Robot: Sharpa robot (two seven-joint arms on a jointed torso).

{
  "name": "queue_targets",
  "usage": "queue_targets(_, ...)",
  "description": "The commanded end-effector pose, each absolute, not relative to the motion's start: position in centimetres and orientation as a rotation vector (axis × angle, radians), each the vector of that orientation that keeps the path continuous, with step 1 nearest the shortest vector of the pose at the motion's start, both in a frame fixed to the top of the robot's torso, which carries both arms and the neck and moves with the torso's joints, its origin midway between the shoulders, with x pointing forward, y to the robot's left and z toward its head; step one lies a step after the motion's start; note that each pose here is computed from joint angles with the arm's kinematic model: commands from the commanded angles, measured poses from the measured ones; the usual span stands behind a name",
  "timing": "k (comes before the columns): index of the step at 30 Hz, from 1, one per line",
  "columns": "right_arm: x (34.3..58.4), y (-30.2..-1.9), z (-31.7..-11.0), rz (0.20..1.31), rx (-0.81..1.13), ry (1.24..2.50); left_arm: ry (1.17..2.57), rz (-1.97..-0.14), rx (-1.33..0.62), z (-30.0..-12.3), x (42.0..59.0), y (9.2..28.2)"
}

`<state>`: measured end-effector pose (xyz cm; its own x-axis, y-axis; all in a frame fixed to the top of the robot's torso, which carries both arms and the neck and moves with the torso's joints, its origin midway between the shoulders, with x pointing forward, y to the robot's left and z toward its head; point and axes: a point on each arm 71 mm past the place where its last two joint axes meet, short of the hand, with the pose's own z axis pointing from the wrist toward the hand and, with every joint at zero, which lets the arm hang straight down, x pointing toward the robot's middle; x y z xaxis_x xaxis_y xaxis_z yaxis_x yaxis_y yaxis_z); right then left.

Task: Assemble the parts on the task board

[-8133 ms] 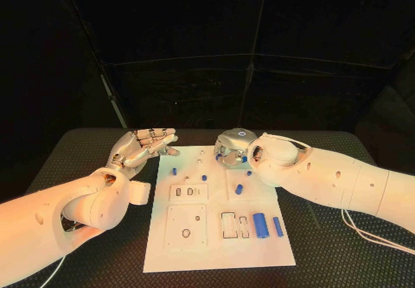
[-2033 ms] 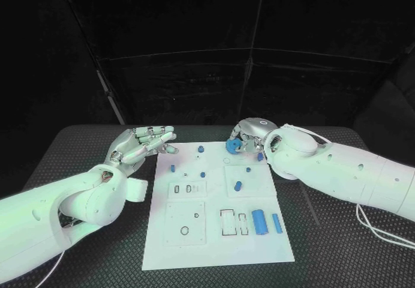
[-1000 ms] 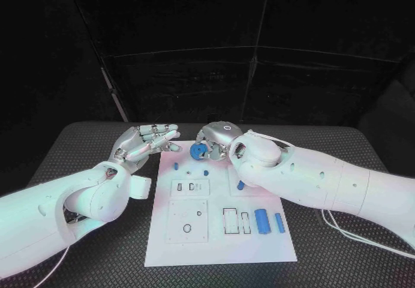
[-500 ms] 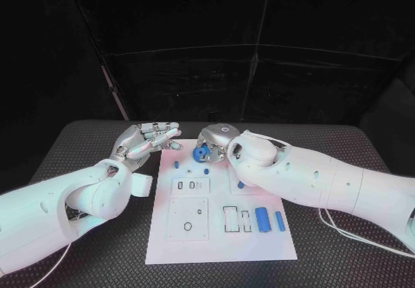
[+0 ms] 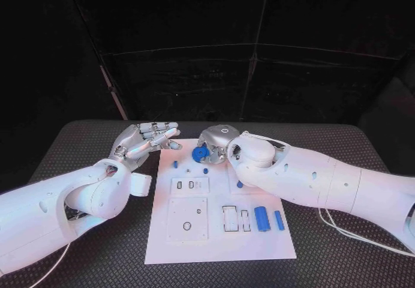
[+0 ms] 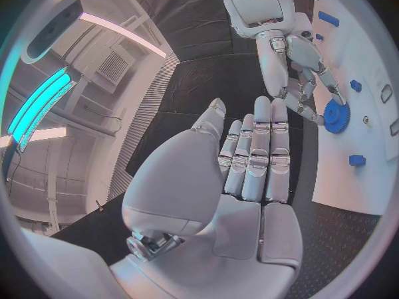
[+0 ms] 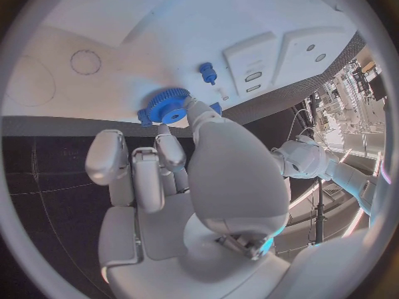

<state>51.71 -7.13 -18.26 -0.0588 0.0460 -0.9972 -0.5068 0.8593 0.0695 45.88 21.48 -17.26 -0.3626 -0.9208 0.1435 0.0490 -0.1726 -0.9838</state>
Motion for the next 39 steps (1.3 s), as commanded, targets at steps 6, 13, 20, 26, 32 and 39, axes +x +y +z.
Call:
queue_targets(6,51.8,-7.1,-18.4,0.458,-0.38,1.607,1.333,-1.653,-1.061,-17.1,45.9,21.3)
queue_targets(13,51.9,-7.4,-18.7,0.458,-0.361,1.65,1.334,-1.651,-1.062,-17.1,45.9,21.3)
queue_targets(20,52.1,-8.2,-18.7,0.453,-0.314,1.643,1.334,-1.651,-1.062,-17.1,45.9,21.3)
queue_targets(26,51.8,-9.0,-17.7,0.491,-0.27,1.541,1.334,-1.65,-1.062,-17.1,45.9,21.4)
queue_targets(32,50.9,-10.9,-16.3,0.588,-0.204,1.398,1.333,-1.648,-1.062,-17.2,45.9,21.4)
queue_targets(39,50.1,-16.8,-16.2,0.668,-0.042,1.476,1.331,-1.643,-1.063,-17.2,45.9,21.7)
